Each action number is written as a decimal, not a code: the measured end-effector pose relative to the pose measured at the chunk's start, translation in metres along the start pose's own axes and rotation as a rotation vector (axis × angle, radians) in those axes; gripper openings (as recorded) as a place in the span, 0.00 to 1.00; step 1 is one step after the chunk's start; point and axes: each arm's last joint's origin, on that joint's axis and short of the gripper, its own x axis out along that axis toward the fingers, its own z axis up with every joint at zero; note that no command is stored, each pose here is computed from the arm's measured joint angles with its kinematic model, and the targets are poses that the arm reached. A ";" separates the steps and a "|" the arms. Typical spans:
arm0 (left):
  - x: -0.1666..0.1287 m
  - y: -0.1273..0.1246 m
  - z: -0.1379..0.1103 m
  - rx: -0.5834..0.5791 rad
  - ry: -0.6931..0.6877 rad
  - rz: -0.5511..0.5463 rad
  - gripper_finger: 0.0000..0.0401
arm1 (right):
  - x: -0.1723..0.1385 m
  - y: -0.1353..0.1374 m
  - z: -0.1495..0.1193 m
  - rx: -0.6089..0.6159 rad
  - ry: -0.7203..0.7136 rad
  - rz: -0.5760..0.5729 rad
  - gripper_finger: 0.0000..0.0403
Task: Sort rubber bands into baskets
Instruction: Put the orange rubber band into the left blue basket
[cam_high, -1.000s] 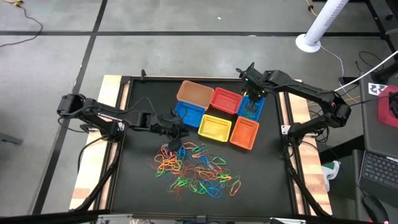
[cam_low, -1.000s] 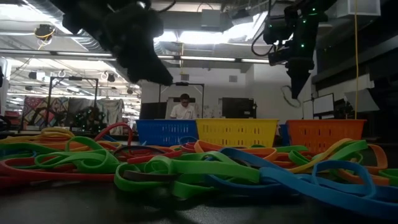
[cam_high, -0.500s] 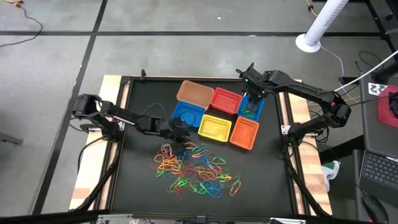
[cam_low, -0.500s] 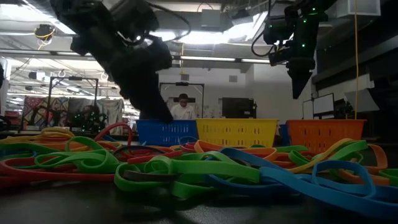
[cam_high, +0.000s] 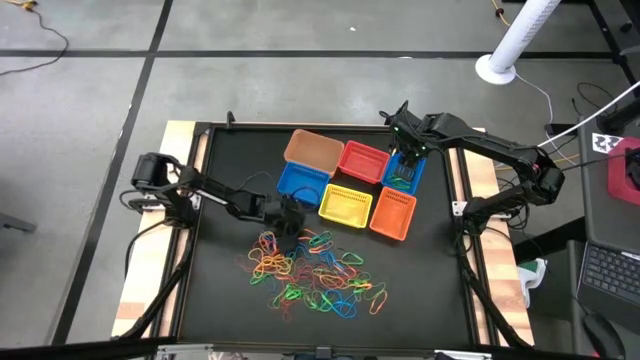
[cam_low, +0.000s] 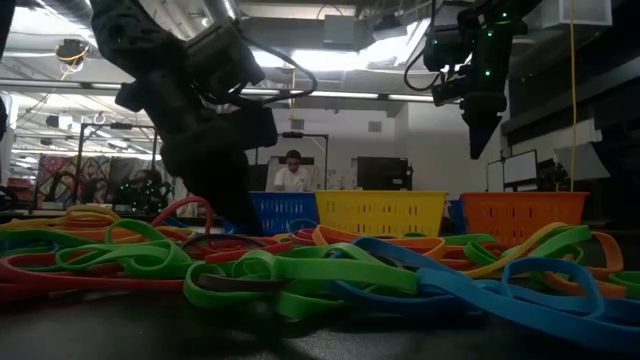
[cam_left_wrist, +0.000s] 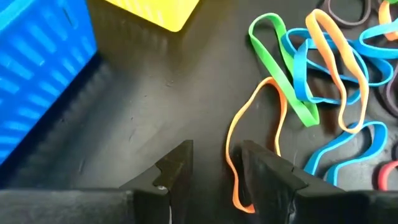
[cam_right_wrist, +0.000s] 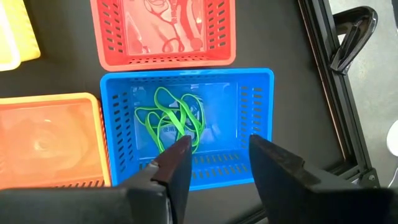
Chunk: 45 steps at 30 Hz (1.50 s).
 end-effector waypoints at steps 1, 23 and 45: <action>0.001 -0.001 0.000 0.009 0.000 0.002 0.34 | 0.000 0.000 0.000 0.000 0.000 0.000 0.40; -0.003 -0.011 -0.002 0.075 0.007 -0.006 0.01 | 0.000 0.003 0.001 0.000 -0.028 0.120 0.40; -0.073 0.025 0.075 0.063 -0.350 0.055 0.01 | -0.013 0.071 0.006 -0.229 -0.091 0.513 0.40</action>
